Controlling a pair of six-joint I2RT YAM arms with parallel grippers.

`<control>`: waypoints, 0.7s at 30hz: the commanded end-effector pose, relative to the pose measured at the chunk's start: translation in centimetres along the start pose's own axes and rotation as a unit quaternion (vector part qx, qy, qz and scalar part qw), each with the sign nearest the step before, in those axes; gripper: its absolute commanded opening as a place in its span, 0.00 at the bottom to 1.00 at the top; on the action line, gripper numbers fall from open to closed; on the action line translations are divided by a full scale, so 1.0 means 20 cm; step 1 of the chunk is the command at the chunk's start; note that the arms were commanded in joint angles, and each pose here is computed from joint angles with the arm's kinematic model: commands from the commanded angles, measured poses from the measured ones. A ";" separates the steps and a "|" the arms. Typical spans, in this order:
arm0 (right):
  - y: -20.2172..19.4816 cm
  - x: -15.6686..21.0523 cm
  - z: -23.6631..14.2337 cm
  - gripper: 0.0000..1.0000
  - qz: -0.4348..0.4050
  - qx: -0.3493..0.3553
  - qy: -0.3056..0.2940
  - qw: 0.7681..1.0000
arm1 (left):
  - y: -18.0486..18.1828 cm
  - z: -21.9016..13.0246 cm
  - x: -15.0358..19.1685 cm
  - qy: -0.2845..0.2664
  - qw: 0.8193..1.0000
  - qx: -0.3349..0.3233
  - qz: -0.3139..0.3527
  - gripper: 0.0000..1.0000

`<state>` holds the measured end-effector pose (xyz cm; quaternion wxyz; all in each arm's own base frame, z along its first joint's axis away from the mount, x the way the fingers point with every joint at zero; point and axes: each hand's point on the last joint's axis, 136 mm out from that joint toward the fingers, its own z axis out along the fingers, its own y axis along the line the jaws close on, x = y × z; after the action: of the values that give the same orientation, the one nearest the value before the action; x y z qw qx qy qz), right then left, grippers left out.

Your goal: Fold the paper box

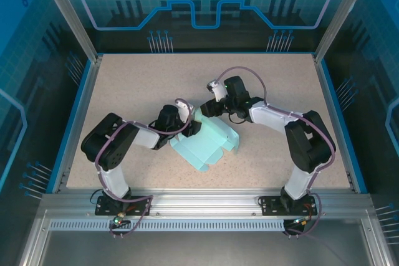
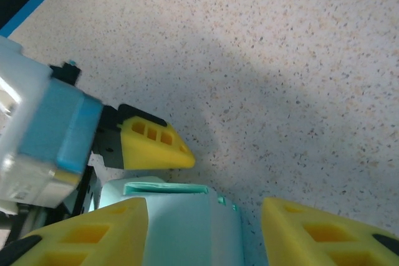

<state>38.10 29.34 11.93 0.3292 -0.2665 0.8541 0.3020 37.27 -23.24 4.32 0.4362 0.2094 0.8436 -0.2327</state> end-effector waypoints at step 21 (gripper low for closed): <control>-0.10 0.22 0.06 0.48 -0.035 0.076 0.089 0.993 | 0.00 -0.01 -0.08 -0.026 0.999 0.019 -0.005 0.55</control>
<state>38.31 29.42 11.32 0.3330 -0.2867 0.8574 0.2679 37.62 -22.91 4.72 0.4431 0.2032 0.8398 -0.2391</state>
